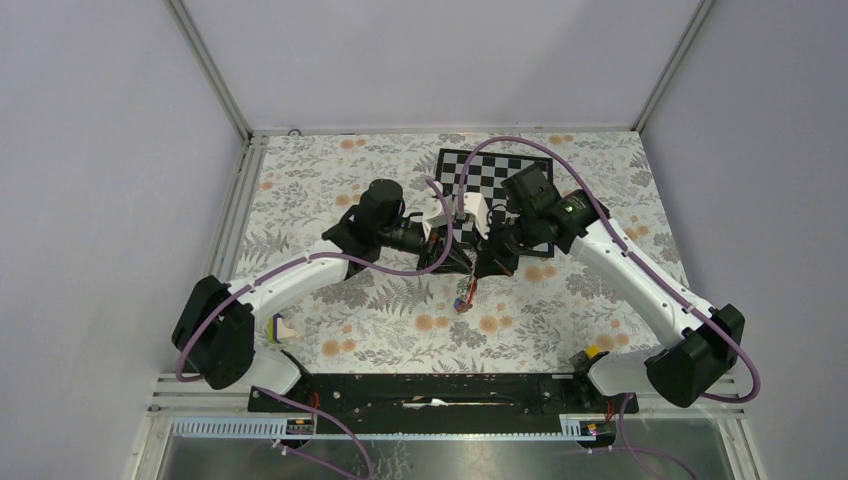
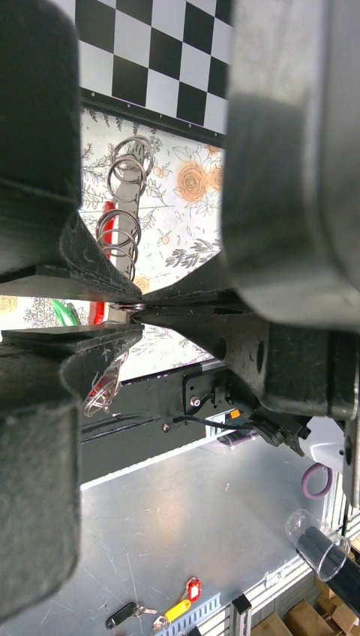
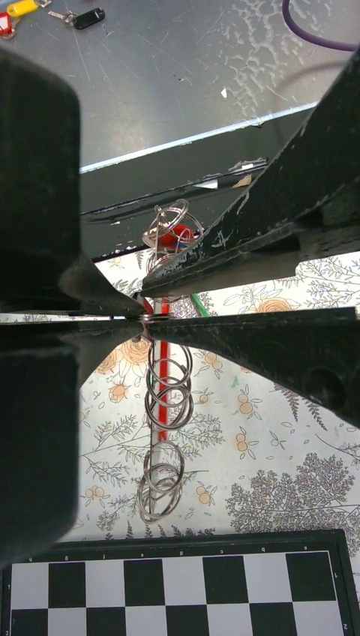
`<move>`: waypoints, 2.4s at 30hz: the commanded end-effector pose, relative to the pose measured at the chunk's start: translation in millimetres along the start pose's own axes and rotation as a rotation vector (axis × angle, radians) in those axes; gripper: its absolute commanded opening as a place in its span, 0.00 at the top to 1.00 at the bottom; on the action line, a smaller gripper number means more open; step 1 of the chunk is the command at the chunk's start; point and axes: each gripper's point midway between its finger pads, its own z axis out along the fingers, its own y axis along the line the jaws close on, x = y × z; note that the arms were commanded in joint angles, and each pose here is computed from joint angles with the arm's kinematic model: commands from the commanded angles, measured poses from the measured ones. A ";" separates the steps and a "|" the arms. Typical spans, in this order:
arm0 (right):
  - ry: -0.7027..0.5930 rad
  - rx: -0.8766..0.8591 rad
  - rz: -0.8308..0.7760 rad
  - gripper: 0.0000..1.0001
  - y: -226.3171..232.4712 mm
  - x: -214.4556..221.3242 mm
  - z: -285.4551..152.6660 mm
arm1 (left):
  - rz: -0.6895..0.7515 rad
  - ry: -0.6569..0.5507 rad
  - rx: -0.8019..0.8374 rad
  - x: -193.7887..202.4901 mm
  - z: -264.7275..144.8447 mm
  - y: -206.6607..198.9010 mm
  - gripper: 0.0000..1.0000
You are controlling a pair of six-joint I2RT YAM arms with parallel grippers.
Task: Put the keys on the keyring
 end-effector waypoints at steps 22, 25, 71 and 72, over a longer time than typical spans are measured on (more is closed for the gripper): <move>-0.105 0.041 -0.086 1.00 4.3 -18.5 -11.4 | 0.032 -0.035 0.038 -15.6 3.9 -6.5 1.00; -0.111 0.056 -0.089 0.97 2.7 -17.5 -12.8 | 0.031 -0.038 0.040 -20.4 2.3 -7.9 1.00; -0.323 -0.118 -0.103 1.00 22.2 -17.1 -7.9 | 0.028 -0.122 0.135 -53.0 -15.0 -32.6 1.00; -0.324 -0.124 -0.100 1.00 22.3 -17.6 -7.5 | 0.026 -0.121 0.133 -52.2 -14.7 -31.9 1.00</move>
